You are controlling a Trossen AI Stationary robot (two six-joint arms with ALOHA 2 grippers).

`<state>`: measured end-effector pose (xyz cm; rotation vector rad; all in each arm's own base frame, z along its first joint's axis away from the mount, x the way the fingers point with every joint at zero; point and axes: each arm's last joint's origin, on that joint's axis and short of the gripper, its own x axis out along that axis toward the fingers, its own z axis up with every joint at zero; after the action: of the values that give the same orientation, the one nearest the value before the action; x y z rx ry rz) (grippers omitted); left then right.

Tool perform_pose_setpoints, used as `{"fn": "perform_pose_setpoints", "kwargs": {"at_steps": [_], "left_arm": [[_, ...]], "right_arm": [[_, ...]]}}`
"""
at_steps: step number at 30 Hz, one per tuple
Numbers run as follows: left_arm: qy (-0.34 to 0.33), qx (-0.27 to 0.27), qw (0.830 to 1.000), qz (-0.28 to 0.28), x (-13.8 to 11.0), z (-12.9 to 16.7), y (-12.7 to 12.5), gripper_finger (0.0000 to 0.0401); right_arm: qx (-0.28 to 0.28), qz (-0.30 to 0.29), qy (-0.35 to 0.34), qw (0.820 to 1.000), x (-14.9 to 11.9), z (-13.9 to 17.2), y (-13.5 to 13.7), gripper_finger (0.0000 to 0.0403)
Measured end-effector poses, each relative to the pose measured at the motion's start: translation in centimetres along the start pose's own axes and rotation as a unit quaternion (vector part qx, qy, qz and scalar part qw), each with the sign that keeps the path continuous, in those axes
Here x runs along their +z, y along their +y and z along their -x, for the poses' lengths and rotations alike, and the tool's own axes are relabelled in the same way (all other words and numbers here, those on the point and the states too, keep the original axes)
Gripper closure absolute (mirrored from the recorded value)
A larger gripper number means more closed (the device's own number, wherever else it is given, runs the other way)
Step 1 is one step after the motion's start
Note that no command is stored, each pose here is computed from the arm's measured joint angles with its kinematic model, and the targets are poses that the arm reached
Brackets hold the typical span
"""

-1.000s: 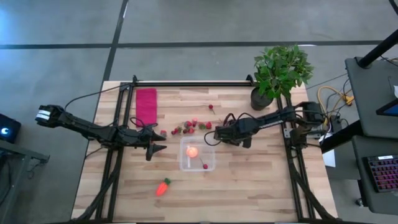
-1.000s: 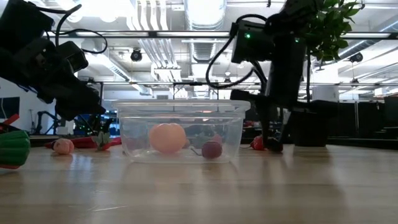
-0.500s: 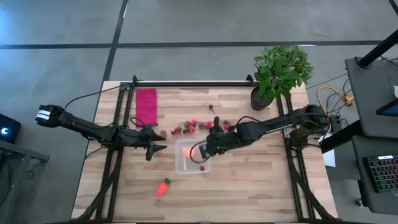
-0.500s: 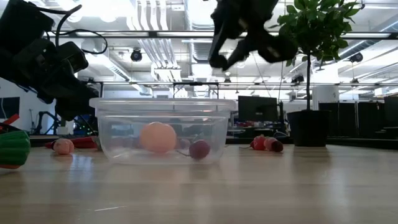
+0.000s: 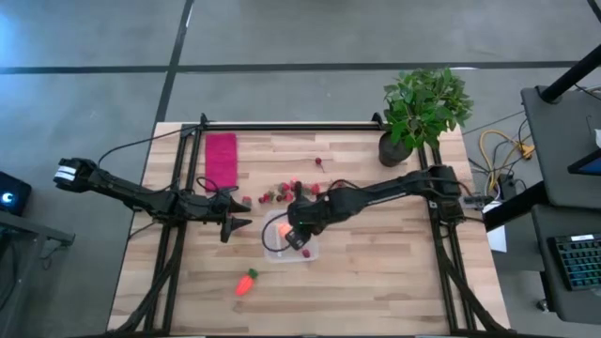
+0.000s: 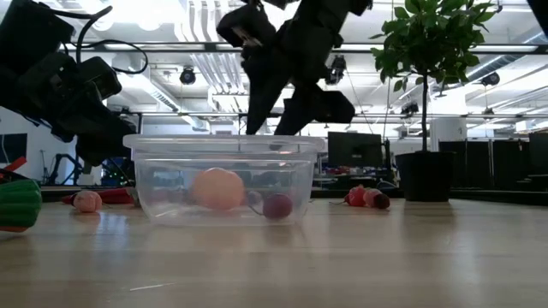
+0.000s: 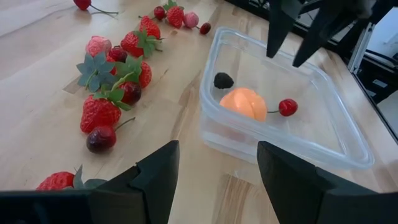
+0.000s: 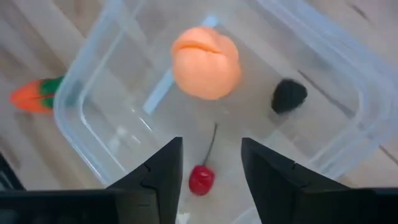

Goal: Pick and placing Produce into tupperware
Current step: Put the red cherry into the transparent bin

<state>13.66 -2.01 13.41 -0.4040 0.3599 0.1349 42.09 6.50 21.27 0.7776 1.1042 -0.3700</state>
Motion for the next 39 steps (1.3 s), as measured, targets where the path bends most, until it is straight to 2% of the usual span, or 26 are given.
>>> {"fn": "perform_pose_setpoints", "kwargs": {"at_steps": [3, 7, 11, 14, 18, 22, 26, 29, 39], "left_arm": [[0.0, 0.0, 1.0, 0.0, 0.0, 0.0, 0.0, 0.0198], [0.001, 0.001, 1.0, 0.0, 0.0, 0.0, 0.0, 0.0198], [0.001, 0.0, 1.0, 0.0, 0.0, 0.0, 0.0, 0.0198], [0.0, 0.0, 1.0, 0.0, 0.0, 0.0, 0.0, 0.0198], [0.0, 0.0, 1.0, 0.0, 0.0, 0.0, 0.0, 0.0198], [-0.001, 0.0, 1.0, 0.0, 0.0, 0.0, 0.0, 0.0198], [0.0, 0.0, 1.0, 0.0, 0.0, 0.0, 0.0, 0.0198], [-0.001, -0.001, 1.0, 0.0, 0.0, 0.0, 0.0, 0.0198], [-0.002, 0.0, 1.0, 0.0, 0.0, 0.0, 0.0, 0.0198]], "right_arm": [[-0.047, 0.01, 0.017, 0.999, -0.5, 0.3, 0.4, 0.0221], [-0.111, 0.009, -0.026, 0.993, -0.8, 3.3, 1.0, 0.0191], [-0.172, -0.062, -0.046, 0.982, -1.5, 7.2, -0.4, 0.0169], [-0.236, -0.121, -0.016, 0.964, -2.3, 8.2, -2.8, 0.0157], [-0.238, -0.178, 0.014, 0.955, -2.9, 8.0, -5.4, 0.0154], [-0.238, -0.224, 0.016, 0.945, -3.2, 6.0, -8.0, 0.0156], [-0.185, -0.265, 0.018, 0.946, -2.8, 3.8, -9.8, 0.0156], [-0.175, -0.291, 0.007, 0.941, -2.6, 2.4, -10.8, 0.016], [-0.22, -0.31, 0.003, 0.925, -3.2, 1.4, -13.2, 0.0164]]}}
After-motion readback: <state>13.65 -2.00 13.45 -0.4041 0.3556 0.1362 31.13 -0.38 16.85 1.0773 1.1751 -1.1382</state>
